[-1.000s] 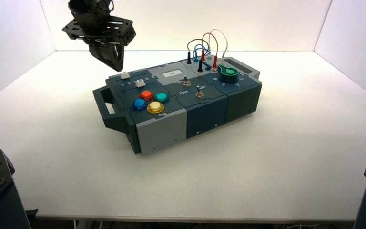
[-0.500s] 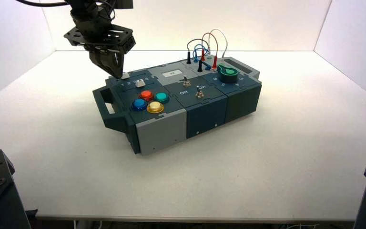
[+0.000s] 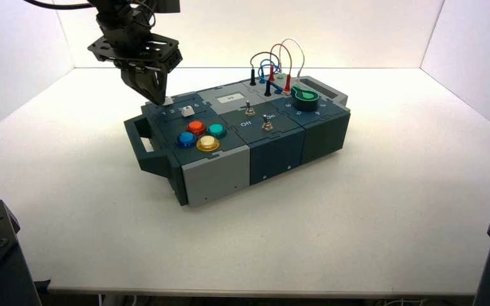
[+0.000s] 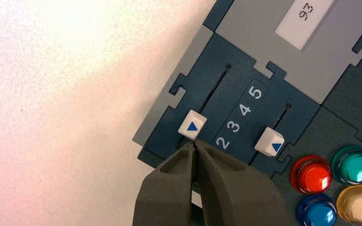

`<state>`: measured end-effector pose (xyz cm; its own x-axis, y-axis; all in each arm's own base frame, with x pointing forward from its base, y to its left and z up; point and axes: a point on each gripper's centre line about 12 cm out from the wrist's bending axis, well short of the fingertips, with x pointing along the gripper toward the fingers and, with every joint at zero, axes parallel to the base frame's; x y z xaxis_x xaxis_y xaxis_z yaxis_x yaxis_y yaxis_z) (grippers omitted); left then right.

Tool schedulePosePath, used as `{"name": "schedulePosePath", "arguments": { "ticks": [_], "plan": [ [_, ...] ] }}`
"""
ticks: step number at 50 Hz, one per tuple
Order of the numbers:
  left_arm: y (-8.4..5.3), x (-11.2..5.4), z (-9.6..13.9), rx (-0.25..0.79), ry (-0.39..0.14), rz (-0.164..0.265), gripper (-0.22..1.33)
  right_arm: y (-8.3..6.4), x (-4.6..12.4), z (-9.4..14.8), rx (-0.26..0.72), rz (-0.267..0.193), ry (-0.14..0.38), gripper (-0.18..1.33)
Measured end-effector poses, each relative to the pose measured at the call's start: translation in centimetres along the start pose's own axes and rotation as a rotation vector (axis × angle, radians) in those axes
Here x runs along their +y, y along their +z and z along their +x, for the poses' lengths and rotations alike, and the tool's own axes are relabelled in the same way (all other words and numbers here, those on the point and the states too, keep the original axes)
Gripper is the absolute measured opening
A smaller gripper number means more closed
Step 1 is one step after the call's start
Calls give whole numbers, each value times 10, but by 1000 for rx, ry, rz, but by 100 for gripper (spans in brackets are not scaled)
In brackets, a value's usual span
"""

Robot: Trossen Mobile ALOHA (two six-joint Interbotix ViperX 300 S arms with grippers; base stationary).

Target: Move the top slider to position 3.

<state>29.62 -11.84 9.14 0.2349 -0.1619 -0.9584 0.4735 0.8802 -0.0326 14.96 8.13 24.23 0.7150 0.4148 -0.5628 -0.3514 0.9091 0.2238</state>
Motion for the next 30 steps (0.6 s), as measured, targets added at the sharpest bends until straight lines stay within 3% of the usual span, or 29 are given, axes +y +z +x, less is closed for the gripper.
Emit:
{"name": "schedulePosePath", "arguments": {
  "ticks": [30],
  "plan": [
    [6, -2, 7, 9, -5, 21, -16, 0, 0, 0, -2, -1, 0, -15]
  ]
}}
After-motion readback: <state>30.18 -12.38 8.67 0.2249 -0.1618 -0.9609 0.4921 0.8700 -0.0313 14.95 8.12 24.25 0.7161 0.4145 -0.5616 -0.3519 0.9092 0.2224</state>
